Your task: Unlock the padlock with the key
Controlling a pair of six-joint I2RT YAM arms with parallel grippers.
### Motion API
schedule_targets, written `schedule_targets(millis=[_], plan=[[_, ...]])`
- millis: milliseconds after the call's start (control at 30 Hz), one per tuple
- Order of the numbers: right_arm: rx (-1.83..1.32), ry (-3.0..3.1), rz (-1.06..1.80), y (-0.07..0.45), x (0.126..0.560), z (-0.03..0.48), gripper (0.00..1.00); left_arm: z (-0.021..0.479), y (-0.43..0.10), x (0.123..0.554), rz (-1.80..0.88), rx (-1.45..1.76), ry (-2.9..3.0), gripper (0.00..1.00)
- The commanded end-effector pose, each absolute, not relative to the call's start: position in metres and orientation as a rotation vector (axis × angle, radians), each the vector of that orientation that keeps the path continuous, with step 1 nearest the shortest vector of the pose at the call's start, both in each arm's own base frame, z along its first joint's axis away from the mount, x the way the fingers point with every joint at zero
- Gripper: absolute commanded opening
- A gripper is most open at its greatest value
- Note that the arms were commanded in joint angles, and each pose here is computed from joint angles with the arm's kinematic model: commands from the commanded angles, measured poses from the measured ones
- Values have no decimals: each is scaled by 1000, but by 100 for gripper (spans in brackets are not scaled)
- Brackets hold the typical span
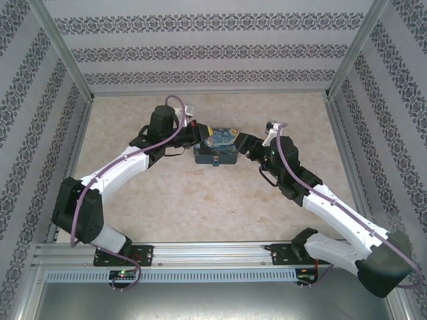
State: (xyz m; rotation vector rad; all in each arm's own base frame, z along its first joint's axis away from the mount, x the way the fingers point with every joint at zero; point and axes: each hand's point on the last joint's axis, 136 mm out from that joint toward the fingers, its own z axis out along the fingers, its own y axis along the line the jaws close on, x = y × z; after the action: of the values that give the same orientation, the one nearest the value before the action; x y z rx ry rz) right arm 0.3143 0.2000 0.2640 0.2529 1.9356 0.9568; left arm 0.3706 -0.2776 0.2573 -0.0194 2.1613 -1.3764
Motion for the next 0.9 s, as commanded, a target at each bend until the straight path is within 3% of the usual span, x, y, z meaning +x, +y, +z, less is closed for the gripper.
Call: schedule_targets(millis=[0, 433, 867], plan=[[308, 1872, 1261, 225, 313, 291, 64, 289, -270, 380, -1264, 141, 1946, 0], [265, 1655, 1600, 265, 339, 344, 54, 337, -254, 385, -1422, -39, 1603, 0], [260, 1594, 1738, 290, 360, 334, 46, 329, -256, 388, -1577, -186, 1607, 0]])
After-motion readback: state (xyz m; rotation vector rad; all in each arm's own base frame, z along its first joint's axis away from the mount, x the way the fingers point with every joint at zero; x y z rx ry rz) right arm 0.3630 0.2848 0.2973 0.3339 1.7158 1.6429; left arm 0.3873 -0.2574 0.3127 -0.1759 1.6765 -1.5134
